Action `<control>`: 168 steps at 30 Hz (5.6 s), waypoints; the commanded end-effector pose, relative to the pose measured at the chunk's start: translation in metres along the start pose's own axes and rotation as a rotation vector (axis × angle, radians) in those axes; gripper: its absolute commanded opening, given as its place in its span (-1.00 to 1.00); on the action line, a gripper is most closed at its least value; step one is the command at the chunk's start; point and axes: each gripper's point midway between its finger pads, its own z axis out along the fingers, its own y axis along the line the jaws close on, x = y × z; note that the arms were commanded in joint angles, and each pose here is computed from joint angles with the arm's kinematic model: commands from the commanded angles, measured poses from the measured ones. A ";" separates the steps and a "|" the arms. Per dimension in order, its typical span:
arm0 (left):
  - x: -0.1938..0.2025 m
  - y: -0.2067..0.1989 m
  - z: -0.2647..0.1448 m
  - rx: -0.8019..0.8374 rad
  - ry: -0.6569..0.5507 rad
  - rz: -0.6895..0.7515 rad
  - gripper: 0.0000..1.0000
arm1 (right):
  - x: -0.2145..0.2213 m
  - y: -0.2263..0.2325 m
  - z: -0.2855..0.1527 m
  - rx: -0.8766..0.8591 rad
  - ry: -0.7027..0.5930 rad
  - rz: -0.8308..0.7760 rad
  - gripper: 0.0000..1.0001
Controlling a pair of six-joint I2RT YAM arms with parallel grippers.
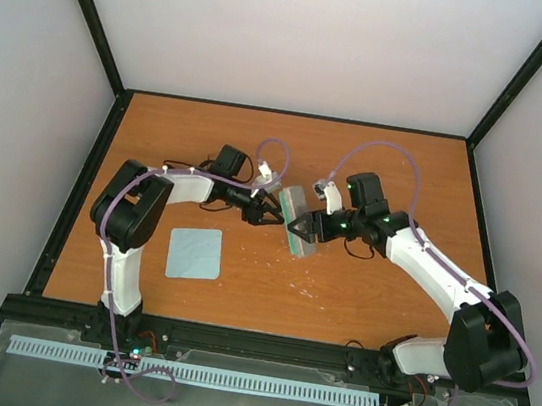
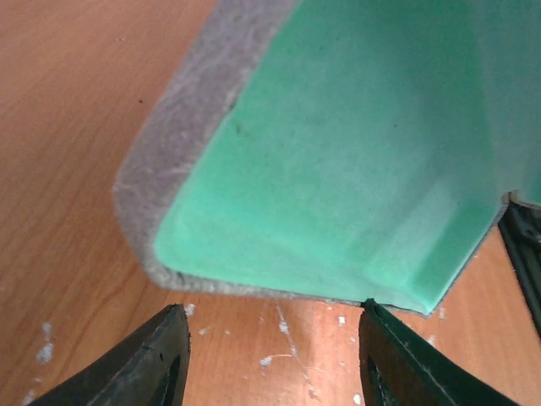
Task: Organize the sunglasses
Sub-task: Open the sunglasses case, then place the sunglasses case at the center of the board, then move the sunglasses case at the center of the board.
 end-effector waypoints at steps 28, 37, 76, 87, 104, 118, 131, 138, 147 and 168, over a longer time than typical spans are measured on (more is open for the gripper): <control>-0.004 0.030 -0.077 -0.435 0.031 0.163 0.99 | 0.002 -0.103 0.080 -0.105 0.219 0.310 -0.16; -0.005 0.038 -0.072 -0.418 0.032 0.147 0.99 | -0.001 -0.113 0.077 -0.081 0.209 0.307 0.52; -0.045 0.111 -0.025 -0.318 0.095 0.073 0.00 | 0.065 -0.054 0.036 0.156 0.092 0.327 -0.45; 0.003 0.076 0.009 -0.232 0.232 0.093 -0.06 | 0.097 -0.070 0.052 0.193 0.170 0.392 -0.46; 0.041 0.067 0.001 -0.284 0.298 0.052 -0.13 | 0.089 -0.127 0.076 0.418 0.166 0.450 -0.47; 0.020 0.093 0.011 -0.333 0.256 -0.003 -0.11 | 0.003 -0.167 0.098 0.533 0.044 0.389 -0.48; 0.016 0.093 0.003 -0.380 0.258 -0.003 0.32 | -0.038 -0.206 0.096 0.555 -0.005 0.390 -0.46; 0.012 0.076 0.000 -0.346 0.225 -0.031 0.39 | -0.043 -0.213 0.101 0.559 -0.012 0.386 -0.46; 0.008 0.061 -0.010 -0.356 0.197 -0.039 0.79 | -0.059 -0.225 0.104 0.582 -0.018 0.354 -0.45; -0.020 0.080 -0.064 -0.715 0.131 0.075 0.99 | -0.043 -0.180 0.030 0.650 -0.085 0.318 0.05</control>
